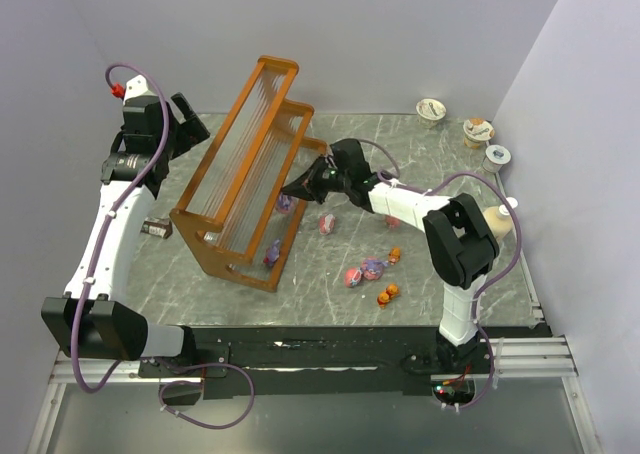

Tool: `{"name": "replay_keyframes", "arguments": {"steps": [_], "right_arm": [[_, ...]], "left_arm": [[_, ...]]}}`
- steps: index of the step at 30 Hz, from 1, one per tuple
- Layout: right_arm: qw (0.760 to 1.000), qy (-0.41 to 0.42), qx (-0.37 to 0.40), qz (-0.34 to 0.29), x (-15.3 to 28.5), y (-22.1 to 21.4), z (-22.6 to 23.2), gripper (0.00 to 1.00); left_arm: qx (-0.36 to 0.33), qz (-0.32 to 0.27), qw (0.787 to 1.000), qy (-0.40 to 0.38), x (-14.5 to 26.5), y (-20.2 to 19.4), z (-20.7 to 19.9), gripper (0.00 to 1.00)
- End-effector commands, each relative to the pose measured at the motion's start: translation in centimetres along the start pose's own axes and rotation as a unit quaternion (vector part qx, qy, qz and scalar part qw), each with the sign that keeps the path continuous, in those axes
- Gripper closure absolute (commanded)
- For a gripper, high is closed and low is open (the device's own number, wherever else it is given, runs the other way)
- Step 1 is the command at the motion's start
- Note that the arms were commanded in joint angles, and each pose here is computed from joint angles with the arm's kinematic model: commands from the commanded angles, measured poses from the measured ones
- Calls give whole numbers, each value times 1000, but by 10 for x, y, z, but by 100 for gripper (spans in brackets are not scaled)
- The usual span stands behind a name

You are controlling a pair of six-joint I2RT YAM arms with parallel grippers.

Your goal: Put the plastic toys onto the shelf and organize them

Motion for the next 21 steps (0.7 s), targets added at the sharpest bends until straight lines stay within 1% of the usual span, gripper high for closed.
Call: {"name": "replay_keyframes", "arguments": {"steps": [1, 7, 13, 21], "right_arm": [[999, 41, 0, -9, 3, 0, 4, 100], [999, 41, -6, -7, 0, -5, -11, 100], [999, 50, 3, -12, -6, -5, -17, 100], [998, 58, -25, -10, -15, -4, -26, 100]], "left_arm": [[7, -18, 1000, -21, 7, 13, -10, 3], [9, -11, 1000, -26, 4, 12, -11, 4], [9, -10, 999, -29, 4, 12, -12, 3], [7, -13, 999, -28, 6, 12, -11, 4]]}}
Point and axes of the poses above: each gripper's point midway between its finger pads, its own x axis back along the fingers, its own z axis along the line the jaws close on, y = z × x, the point moved 9 cm from there along x, back along the fingers, and after that the axes turned 13 degrees about x, right-handed, at the moved point
